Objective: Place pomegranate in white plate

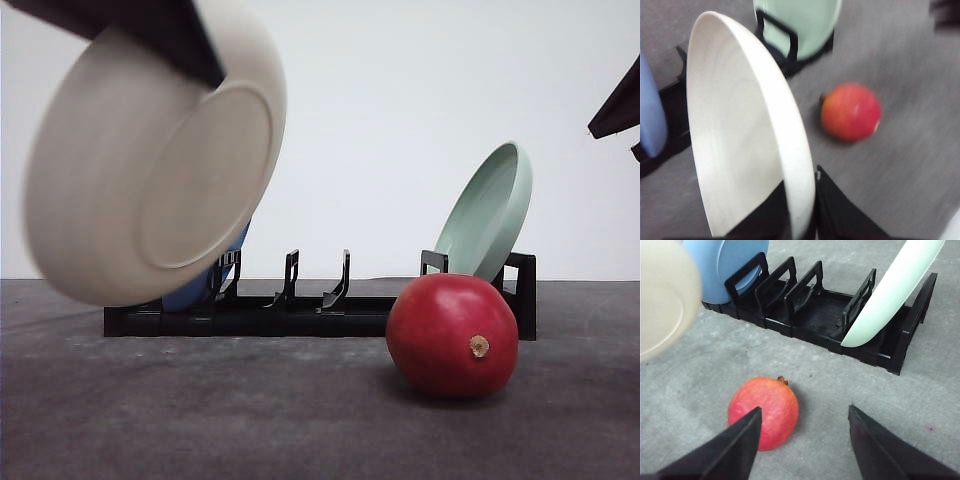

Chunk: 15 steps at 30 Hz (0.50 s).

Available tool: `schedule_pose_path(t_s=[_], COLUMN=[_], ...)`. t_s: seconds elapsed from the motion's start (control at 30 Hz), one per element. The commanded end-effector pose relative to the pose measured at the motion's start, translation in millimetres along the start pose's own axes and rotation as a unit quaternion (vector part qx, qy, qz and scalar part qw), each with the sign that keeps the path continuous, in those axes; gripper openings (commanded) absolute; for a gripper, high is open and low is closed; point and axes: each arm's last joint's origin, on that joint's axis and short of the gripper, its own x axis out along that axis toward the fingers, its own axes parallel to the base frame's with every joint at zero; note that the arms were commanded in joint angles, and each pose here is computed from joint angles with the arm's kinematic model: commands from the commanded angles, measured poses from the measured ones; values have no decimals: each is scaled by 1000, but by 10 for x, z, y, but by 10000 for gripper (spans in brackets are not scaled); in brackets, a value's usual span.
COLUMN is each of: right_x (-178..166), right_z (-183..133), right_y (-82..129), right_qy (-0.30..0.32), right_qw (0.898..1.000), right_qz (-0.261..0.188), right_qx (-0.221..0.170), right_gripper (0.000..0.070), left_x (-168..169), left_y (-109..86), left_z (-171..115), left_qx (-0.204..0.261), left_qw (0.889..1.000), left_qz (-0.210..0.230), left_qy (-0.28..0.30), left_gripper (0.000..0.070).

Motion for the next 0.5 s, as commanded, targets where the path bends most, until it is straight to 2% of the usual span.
schedule_pose_path(t_s=[0.0, 0.17, 0.3, 0.47], right_x=[-19, -19, -19, -19], right_z=[61, 61, 61, 61], right_y=[15, 16, 16, 16], right_qy=[-12, -12, -12, -13], right_qw=[1000, 1000, 1000, 1000], right_qz=[1, 1, 1, 1], right_qx=[-5, -4, -3, -2], right_gripper=[347, 347, 347, 347], left_x=[17, 171, 379, 635], left_y=[-65, -212, -333, -466], left_z=[-8, -90, -157, -288], left_qx=[106, 225, 284, 347], left_qw=[994, 972, 954, 926], left_qz=[0, -17, -18, 16], left_qy=[12, 58, 93, 147], left_gripper=[10, 10, 10, 10])
